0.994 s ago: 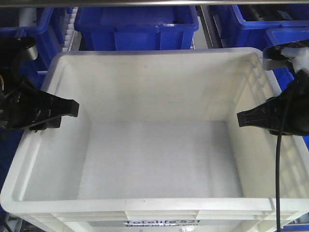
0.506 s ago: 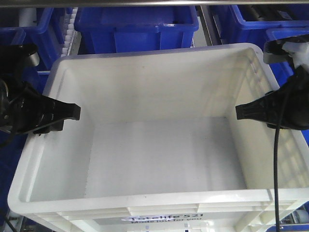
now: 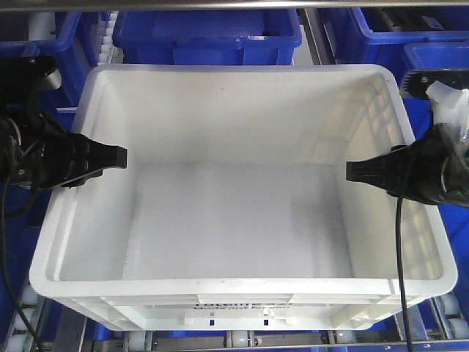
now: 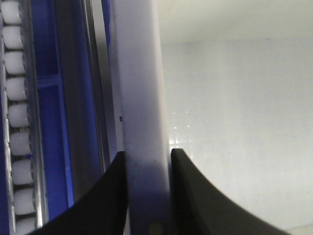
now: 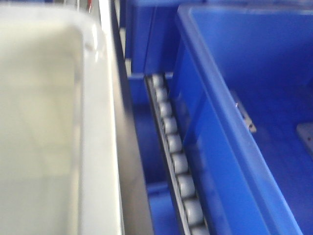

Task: Move bin from left to right shelf

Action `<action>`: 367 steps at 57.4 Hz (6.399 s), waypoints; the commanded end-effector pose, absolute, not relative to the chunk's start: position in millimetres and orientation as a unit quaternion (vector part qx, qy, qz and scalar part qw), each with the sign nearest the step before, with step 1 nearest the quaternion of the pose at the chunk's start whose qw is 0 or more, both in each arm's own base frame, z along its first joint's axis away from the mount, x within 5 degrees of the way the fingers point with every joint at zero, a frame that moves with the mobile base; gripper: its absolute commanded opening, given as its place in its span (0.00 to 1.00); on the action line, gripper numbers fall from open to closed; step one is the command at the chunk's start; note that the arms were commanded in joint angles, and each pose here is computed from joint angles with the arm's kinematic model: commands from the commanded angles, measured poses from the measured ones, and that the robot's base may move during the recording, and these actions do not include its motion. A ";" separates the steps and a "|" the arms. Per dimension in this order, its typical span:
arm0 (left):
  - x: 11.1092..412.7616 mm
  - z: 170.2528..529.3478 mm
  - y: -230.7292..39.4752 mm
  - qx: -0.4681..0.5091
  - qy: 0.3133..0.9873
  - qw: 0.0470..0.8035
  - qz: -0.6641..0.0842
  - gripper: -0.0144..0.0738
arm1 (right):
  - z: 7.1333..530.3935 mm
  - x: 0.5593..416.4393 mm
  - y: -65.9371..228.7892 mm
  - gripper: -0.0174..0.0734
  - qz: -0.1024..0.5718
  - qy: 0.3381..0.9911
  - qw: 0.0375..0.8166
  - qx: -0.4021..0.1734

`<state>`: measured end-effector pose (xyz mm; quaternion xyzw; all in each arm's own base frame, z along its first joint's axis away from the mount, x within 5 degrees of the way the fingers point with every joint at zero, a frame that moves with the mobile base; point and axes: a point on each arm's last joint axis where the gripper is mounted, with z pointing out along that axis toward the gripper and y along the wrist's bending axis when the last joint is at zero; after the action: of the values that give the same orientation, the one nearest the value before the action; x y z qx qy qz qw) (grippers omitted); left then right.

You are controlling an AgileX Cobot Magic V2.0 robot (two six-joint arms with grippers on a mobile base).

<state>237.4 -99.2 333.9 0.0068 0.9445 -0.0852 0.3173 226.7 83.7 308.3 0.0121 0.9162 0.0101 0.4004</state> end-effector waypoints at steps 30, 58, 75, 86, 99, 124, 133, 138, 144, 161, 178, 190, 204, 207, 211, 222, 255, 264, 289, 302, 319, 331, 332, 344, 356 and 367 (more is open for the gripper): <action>234.2 349.9 -104.9 0.009 0.917 0.373 -0.139 0.20 | 314.9 246.9 93.0 0.31 0.026 0.893 0.448 0.012; 231.4 333.3 -103.7 0.012 0.926 0.354 -0.130 0.54 | 313.7 245.5 91.0 0.60 0.018 0.898 0.439 0.019; 217.3 353.7 -97.2 0.044 0.905 0.400 -0.135 0.65 | 339.9 227.5 83.2 0.62 0.036 0.873 0.486 0.003; 193.7 379.4 -86.3 0.063 0.876 0.456 -0.146 0.64 | 343.6 202.2 76.7 0.62 0.067 0.844 0.531 -0.039; 158.2 385.1 -70.2 0.096 0.849 0.499 -0.143 0.64 | 346.7 160.1 57.3 0.62 0.062 0.812 0.575 -0.084; 84.5 365.4 -36.3 0.110 0.795 0.575 -0.157 0.64 | 361.7 85.2 26.4 0.62 0.078 0.775 0.613 -0.134; 60.5 361.8 -28.5 0.119 0.770 0.602 -0.178 0.64 | 369.2 61.6 14.2 0.62 0.082 0.743 0.651 -0.133; 47.7 355.9 -25.5 0.135 0.755 0.614 -0.186 0.64 | 372.3 44.2 4.9 0.62 0.090 0.721 0.676 -0.123; 35.4 345.9 -23.8 0.154 0.741 0.623 -0.198 0.64 | 363.9 30.5 -2.3 0.62 0.094 0.708 0.690 -0.118; 19.2 303.9 -22.9 0.178 0.711 0.643 -0.222 0.64 | 297.4 22.6 -0.5 0.62 0.133 0.669 0.722 -0.119; 21.0 292.6 -24.6 0.173 0.716 0.636 -0.232 0.57 | 284.1 28.8 4.0 0.54 0.141 0.685 0.704 -0.120; 21.0 292.8 -24.5 0.172 0.715 0.637 -0.232 0.15 | 283.7 28.8 3.9 0.18 0.141 0.687 0.703 -0.120; 20.9 292.4 -24.6 0.173 0.716 0.635 -0.232 0.15 | 280.7 29.0 3.5 0.18 0.139 0.699 0.691 -0.118; 20.9 292.4 -24.6 0.173 0.716 0.635 -0.232 0.15 | 280.7 29.0 3.5 0.18 0.139 0.699 0.691 -0.118; 20.9 292.4 -24.6 0.173 0.716 0.635 -0.232 0.15 | 280.7 29.0 3.5 0.18 0.139 0.699 0.691 -0.118; 20.9 292.4 -24.6 0.173 0.716 0.635 -0.232 0.15 | 280.7 29.0 3.5 0.18 0.139 0.699 0.691 -0.118; 23.7 291.8 -20.9 0.137 0.725 0.650 -0.184 0.15 | 280.7 29.0 3.5 0.18 0.139 0.699 0.691 -0.118; 26.0 291.8 -17.9 0.098 0.731 0.660 -0.144 0.15 | 280.7 29.0 3.5 0.18 0.139 0.699 0.691 -0.118; 47.2 243.8 -5.9 -0.025 0.747 0.662 -0.059 0.16 | 280.7 29.0 3.5 0.18 0.139 0.699 0.691 -0.118; 51.2 213.6 0.0 -0.058 0.715 0.696 -0.046 0.16 | 280.7 29.0 3.5 0.18 0.139 0.699 0.691 -0.118; 56.1 196.3 2.2 -0.051 0.690 0.721 -0.024 0.16 | 280.7 29.0 3.5 0.18 0.139 0.699 0.691 -0.118; 56.0 197.4 2.3 -0.036 0.688 0.725 -0.008 0.16 | 280.7 29.0 3.5 0.18 0.139 0.699 0.691 -0.118; 56.0 197.5 2.3 -0.034 0.688 0.725 -0.006 0.16 | 280.7 29.0 3.5 0.18 0.139 0.699 0.691 -0.118; 56.0 197.6 2.3 -0.034 0.687 0.725 -0.006 0.16 | 280.7 29.0 3.5 0.18 0.139 0.699 0.691 -0.118; 56.1 196.7 2.3 -0.034 0.692 0.721 -0.006 0.16 | 280.7 29.0 3.5 0.18 0.139 0.699 0.691 -0.118; 56.1 196.7 2.3 -0.034 0.692 0.721 -0.006 0.16 | 280.6 29.0 3.4 0.18 0.139 0.700 0.691 -0.118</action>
<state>56.5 2.4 196.0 -0.0323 0.7159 -0.0017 0.6974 30.7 3.5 267.4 -0.1171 0.7289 0.1336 0.6611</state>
